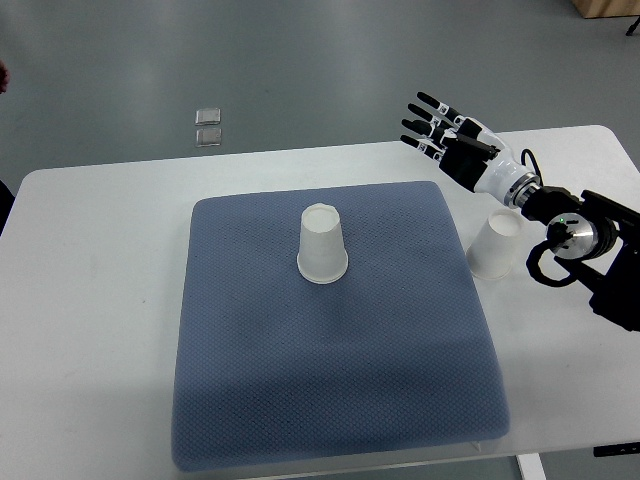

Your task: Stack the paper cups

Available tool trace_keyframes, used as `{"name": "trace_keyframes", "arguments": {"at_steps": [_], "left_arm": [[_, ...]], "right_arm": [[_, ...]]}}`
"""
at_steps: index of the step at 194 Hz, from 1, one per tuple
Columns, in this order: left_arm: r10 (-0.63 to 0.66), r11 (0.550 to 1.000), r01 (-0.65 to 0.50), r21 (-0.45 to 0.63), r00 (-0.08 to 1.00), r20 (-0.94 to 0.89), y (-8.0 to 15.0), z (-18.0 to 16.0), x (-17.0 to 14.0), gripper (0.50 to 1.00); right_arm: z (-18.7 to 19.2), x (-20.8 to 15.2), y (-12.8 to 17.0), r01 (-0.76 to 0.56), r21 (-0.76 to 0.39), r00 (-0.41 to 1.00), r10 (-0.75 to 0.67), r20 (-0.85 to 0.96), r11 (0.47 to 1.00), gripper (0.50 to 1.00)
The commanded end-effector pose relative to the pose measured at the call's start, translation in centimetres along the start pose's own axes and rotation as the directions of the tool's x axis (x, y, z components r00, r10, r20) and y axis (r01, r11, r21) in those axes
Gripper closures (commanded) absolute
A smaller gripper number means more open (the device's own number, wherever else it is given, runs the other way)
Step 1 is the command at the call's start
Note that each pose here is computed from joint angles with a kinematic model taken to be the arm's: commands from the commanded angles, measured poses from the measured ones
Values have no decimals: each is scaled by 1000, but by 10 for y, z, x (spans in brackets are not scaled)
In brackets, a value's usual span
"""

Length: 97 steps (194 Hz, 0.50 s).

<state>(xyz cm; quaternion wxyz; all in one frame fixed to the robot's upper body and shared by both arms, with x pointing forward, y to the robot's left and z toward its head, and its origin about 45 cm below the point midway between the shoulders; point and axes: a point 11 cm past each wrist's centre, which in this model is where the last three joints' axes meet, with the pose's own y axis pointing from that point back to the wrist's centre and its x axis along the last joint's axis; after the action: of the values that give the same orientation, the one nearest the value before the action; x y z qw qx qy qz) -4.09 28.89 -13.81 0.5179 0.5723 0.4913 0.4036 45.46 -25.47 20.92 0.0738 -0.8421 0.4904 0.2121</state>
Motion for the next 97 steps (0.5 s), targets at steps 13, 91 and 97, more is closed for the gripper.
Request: {"name": "trace_keyframes", "arguments": {"at_steps": [13, 91, 97], "left_arm": [[0, 1000, 0, 0, 1000, 0, 0, 0, 0, 500], [-14, 1000, 14, -3, 1000, 9, 0, 2, -4, 500], [-14, 1000, 14, -3, 1000, 9, 0, 2, -4, 500]], "right_arm": [[-33, -2, 9, 53, -197, 921, -124, -369, 979, 574], [-107, -51, 41, -193, -699, 221, -663, -715, 689, 574], [-111, -58, 43, -208, -714, 194, -687, -700, 669, 576]]}}
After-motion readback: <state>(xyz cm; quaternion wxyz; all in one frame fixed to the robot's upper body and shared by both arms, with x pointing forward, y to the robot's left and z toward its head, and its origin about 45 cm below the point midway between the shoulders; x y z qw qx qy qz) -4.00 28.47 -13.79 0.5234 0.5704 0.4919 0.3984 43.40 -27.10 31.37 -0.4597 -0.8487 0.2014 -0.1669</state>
